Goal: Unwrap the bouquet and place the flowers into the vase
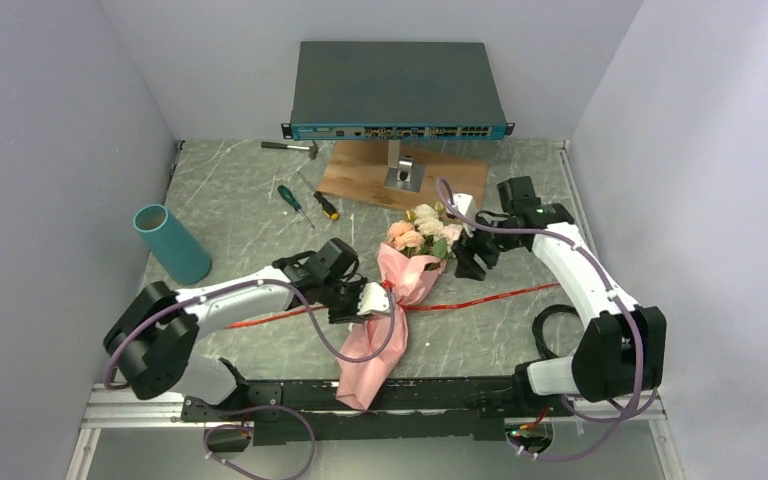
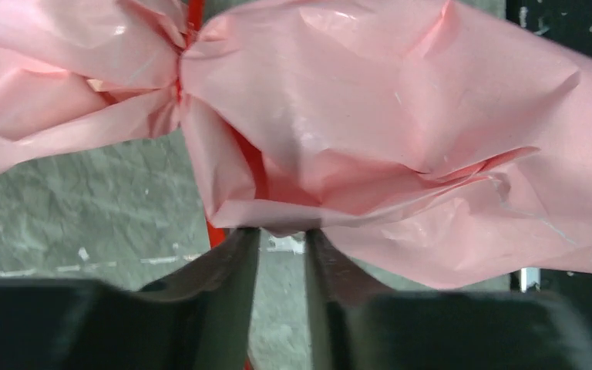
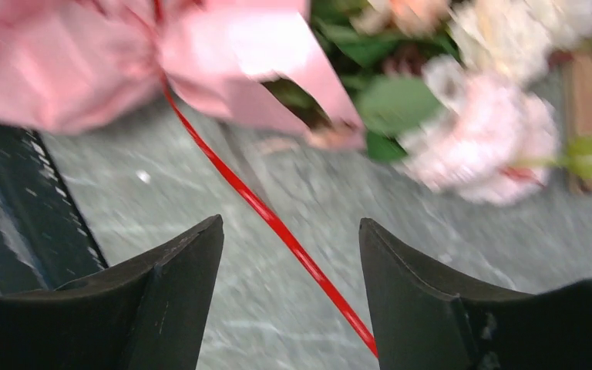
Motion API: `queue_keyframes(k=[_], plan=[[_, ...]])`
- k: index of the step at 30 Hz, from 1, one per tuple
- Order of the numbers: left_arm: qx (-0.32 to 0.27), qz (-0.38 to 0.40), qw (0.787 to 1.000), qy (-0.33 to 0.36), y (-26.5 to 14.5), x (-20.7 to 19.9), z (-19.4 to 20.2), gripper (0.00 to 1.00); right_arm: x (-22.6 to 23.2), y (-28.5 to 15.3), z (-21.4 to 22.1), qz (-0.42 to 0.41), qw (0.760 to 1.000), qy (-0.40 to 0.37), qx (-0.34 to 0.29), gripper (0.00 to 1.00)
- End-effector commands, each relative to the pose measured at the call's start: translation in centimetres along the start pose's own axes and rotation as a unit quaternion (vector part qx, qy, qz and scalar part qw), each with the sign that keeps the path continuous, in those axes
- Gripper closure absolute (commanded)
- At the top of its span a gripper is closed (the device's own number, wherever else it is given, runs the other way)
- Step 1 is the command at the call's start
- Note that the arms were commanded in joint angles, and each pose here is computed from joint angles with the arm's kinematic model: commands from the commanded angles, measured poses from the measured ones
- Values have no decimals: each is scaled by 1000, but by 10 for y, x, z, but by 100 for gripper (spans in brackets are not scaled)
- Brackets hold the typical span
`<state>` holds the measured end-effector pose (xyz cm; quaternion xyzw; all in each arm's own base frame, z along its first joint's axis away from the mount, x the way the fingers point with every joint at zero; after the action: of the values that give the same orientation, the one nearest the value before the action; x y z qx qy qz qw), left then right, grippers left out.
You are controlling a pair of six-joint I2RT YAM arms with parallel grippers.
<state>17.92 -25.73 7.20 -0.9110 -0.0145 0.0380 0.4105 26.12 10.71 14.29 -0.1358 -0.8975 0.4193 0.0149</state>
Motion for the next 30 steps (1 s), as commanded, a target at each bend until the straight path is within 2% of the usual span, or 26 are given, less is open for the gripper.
queue_keyframes(k=[1, 3, 5, 10, 12, 16, 20, 26, 30], plan=[[-16, -28, 999, 4, 21, 12, -23, 77, 2, 18, -65, -14, 993, 84, -87, 35], [-16, -27, 1000, 1, 29, 10, -23, 83, 6, 30, -77, -30, 990, 99, -91, 39], [-9, -21, 1000, 2, 34, 5, -21, 81, 11, 41, -86, -44, 988, 113, -94, 41], [-22, -2, 1000, 7, 25, -9, -21, 64, 20, 69, -102, -51, 987, 112, -105, 46], [-44, -4, 999, -17, 11, -6, -23, 60, 24, 82, -100, -49, 990, 98, -94, 50], [-77, -16, 996, -40, -18, 6, -19, 53, 29, 110, -77, -49, 994, 80, -51, 61], [-69, -42, 996, -27, -29, 22, -1, 52, 34, 127, -46, -60, 996, 72, -3, 70], [-42, -29, 999, -8, -14, 30, 16, 43, 41, 138, -14, -71, 995, 57, 41, 81], [-44, -33, 998, 7, -2, 36, 14, 39, 44, 142, -2, -76, 994, 52, 57, 84]])
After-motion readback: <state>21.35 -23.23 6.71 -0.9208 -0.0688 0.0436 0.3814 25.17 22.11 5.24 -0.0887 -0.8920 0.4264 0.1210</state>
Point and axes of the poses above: each gripper's point midway between its finger pads, its own y axis out along the fingers, its own x axis along the line the jaws close on, z = x × y, the point moved 1 cm from there along -y, back along the fingers, and after that the axes turned 13 degrees about -y, right-handed, at the moved point
